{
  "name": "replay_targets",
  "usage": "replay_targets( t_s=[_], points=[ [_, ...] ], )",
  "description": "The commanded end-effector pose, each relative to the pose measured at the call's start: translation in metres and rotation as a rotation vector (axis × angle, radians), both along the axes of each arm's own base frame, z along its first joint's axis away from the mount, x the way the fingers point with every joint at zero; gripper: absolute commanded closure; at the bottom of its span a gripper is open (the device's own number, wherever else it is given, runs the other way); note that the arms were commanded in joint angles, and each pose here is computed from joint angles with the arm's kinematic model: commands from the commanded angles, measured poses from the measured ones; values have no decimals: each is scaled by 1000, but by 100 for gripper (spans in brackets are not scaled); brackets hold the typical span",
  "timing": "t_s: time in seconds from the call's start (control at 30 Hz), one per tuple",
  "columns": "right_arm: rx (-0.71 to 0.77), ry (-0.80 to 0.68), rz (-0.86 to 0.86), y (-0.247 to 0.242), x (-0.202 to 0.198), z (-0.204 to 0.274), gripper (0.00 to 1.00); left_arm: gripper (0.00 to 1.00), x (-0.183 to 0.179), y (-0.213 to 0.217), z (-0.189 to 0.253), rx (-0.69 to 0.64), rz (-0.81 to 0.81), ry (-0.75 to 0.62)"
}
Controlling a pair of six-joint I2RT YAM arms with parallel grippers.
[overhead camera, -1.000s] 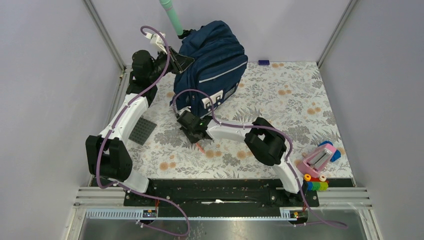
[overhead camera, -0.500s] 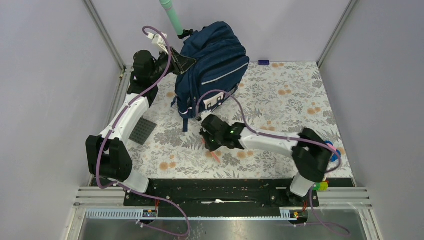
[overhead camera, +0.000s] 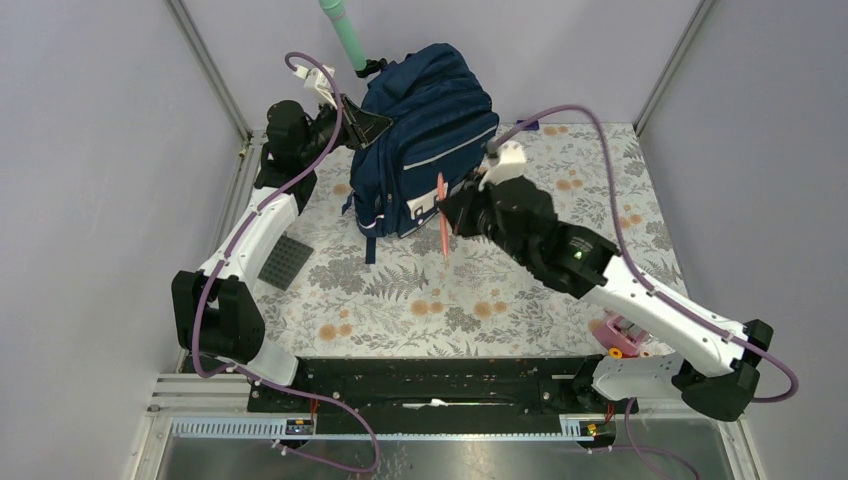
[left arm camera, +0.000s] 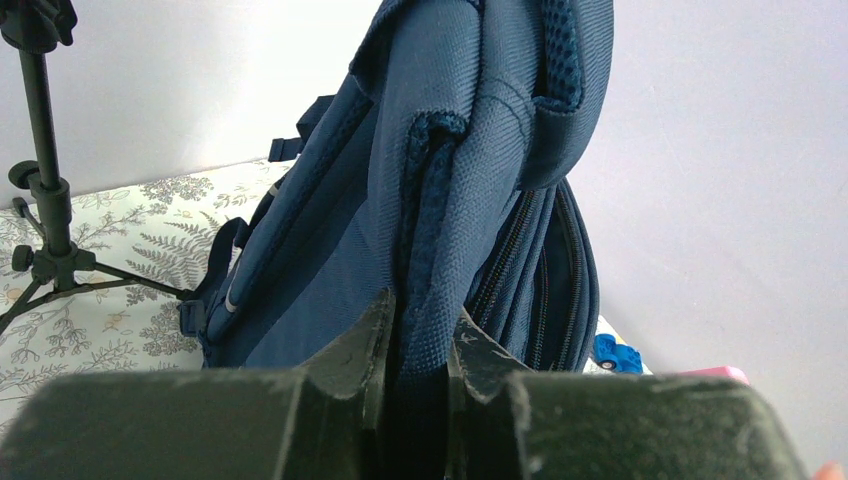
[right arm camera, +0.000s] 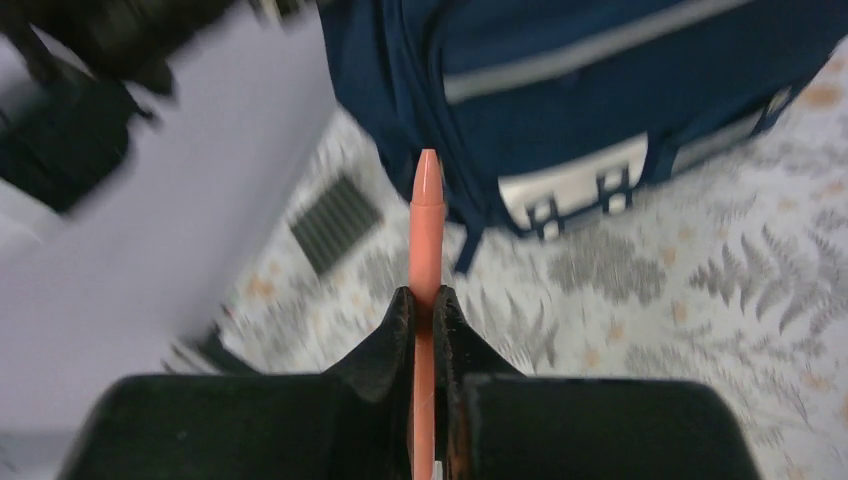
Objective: Pack the student bag
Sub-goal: Pick up the stationery from the center of the board, then place the stationery in the student bag.
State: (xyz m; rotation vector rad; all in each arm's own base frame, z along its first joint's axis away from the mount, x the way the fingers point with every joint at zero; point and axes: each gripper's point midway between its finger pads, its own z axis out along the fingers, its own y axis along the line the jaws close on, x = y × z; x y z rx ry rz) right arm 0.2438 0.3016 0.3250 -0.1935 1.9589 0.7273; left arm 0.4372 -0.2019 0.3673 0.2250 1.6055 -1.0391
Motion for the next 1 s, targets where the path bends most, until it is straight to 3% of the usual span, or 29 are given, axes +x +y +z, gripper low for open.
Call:
replay_targets(
  t_s=[0.0, 0.13, 0.23, 0.57, 0.97],
  points=[
    [232, -148, -305, -28, 46, 83, 100, 100, -21, 6, 90, -80, 2, -251],
    [448, -242, -430, -30, 78, 133, 100, 100, -22, 6, 92, -82, -1, -254],
    [542, -229, -524, -32, 101, 147, 100, 100, -22, 6, 91, -79, -1, -254],
    [856, -39, -600, -30, 164, 132, 100, 100, -21, 5, 89, -81, -2, -249],
    [815, 95, -753, -24, 195, 95, 100, 100, -21, 5, 89, -89, -6, -245]
  ],
)
